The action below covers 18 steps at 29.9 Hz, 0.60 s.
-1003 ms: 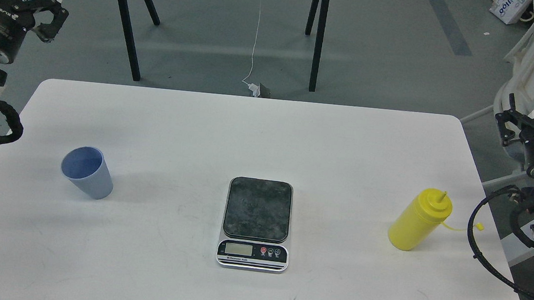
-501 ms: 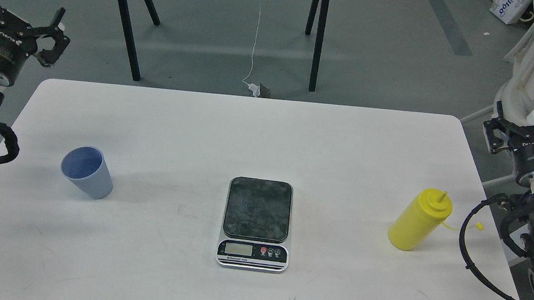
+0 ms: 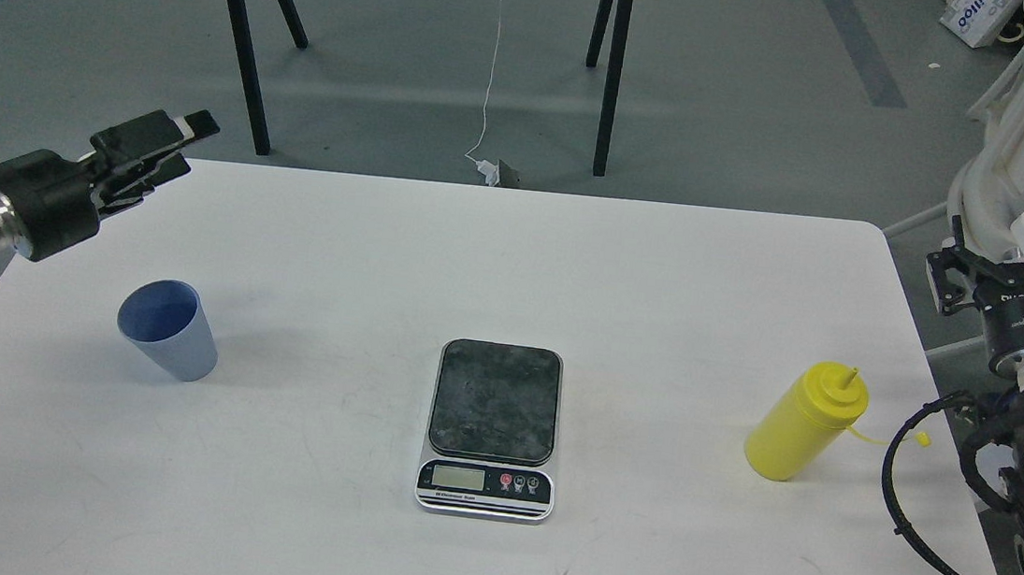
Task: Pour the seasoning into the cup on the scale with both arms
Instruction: 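Move the left gripper toward the light blue cup, then grasp the light blue cup with the left gripper and lift it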
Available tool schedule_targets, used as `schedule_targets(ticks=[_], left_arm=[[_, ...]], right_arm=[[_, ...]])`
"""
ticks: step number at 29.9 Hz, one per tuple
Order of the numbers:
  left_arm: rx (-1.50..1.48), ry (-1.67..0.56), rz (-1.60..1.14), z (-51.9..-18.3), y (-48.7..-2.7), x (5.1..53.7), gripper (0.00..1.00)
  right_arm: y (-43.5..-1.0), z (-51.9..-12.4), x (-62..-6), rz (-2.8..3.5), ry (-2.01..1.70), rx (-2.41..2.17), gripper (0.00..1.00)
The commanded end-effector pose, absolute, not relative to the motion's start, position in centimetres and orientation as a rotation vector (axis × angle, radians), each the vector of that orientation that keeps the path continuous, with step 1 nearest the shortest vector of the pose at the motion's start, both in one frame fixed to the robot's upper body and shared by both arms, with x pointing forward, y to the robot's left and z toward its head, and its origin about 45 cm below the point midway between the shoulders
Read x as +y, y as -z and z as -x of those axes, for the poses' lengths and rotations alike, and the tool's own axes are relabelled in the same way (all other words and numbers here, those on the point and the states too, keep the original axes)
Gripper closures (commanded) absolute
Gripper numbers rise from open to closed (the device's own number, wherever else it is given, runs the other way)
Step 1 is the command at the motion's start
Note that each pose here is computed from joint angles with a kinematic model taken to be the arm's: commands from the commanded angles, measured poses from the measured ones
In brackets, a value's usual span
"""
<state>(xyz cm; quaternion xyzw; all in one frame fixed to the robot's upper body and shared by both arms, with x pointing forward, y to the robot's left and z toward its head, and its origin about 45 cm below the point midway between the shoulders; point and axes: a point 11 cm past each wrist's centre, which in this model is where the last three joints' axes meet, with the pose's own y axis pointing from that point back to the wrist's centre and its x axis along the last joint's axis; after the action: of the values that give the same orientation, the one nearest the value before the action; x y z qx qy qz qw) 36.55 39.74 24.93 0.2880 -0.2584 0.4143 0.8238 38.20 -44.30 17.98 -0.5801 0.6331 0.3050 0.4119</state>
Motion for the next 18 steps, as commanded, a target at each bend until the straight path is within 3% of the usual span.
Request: schedule_targets(ticks=[1, 9, 12, 18], left_arm=[[-0.781, -0.807, -0.805, -36.1, -24.2, 41.3, 0.12], [-1.038, -0.549, -1.147, -34.1, -19.5, 45.4, 0.20], [-1.032, -0.460, -1.205, -32.2, -16.5, 46.3, 0.28], [-1.026, -0.436, -1.245, -31.8, -14.4, 46.8, 0.36]], right_arm=[[-18.2, -38.1, -44.7, 1.452, -0.758, 1.595, 0.01], [-18.3, -38.0, -45.0, 1.452, -0.751, 1.599, 0.01], [-18.6, -38.0, -45.4, 1.451, -0.741, 1.603, 0.01], [-18.8, -37.8, -46.0, 1.452, -0.730, 1.615, 0.01]])
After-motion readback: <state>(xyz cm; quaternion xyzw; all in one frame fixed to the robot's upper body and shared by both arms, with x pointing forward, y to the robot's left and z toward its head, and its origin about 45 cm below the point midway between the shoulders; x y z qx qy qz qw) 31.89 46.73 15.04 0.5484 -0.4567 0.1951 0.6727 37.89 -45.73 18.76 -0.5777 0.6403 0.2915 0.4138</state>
